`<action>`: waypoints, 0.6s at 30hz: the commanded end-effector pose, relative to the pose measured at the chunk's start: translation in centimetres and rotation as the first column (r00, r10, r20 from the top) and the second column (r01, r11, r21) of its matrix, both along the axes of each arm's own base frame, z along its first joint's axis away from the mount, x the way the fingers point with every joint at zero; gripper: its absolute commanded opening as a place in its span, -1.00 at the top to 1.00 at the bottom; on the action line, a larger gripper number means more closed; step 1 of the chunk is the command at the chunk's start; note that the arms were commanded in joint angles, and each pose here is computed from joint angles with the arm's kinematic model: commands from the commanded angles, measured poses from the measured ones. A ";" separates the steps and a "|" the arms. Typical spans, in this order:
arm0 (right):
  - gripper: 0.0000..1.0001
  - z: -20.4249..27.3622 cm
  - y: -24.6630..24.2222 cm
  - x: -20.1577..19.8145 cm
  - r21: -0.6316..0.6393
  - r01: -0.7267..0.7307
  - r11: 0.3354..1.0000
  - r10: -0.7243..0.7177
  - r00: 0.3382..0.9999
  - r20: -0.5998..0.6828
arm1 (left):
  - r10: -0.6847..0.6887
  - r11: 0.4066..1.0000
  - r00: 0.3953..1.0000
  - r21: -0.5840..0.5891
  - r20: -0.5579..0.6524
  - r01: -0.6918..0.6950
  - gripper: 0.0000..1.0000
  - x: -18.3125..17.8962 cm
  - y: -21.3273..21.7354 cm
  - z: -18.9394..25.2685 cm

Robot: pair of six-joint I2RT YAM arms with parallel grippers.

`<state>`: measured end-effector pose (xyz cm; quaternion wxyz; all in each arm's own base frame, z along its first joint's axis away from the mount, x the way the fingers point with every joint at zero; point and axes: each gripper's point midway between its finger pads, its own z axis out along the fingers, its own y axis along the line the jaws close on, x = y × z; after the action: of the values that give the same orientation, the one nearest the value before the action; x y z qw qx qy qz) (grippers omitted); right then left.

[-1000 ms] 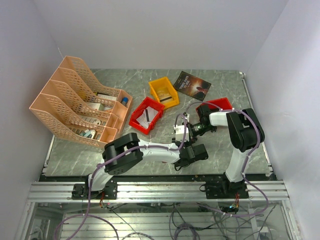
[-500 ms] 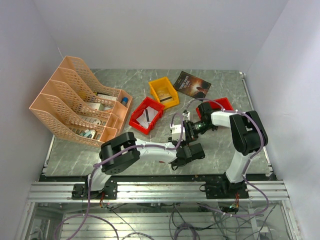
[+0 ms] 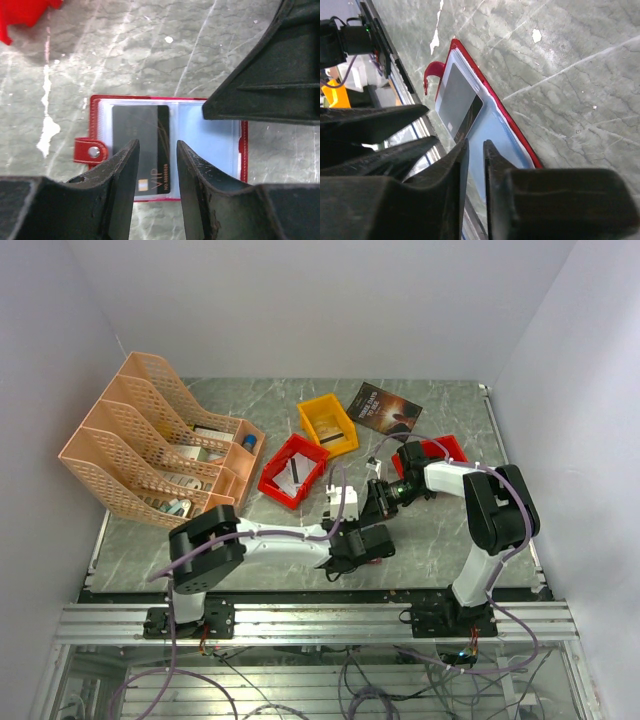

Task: Put the credit cards into the card holder
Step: Insert the credit card into the card holder.

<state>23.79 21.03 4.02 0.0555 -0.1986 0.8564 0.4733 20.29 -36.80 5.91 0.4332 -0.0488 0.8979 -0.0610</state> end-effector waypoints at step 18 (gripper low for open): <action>1.00 -1.6 1.6 -2.0 -0.065 -0.090 0.994 0.091 0.996 0.015 | -0.211 0.902 0.977 -0.389 -0.024 0.186 -0.08 -3.0 6.4 0.7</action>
<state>21.99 22.50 3.30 0.0366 -0.2327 0.8568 0.4586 17.02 -27.48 4.43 0.3806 -0.0323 0.9054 -0.1853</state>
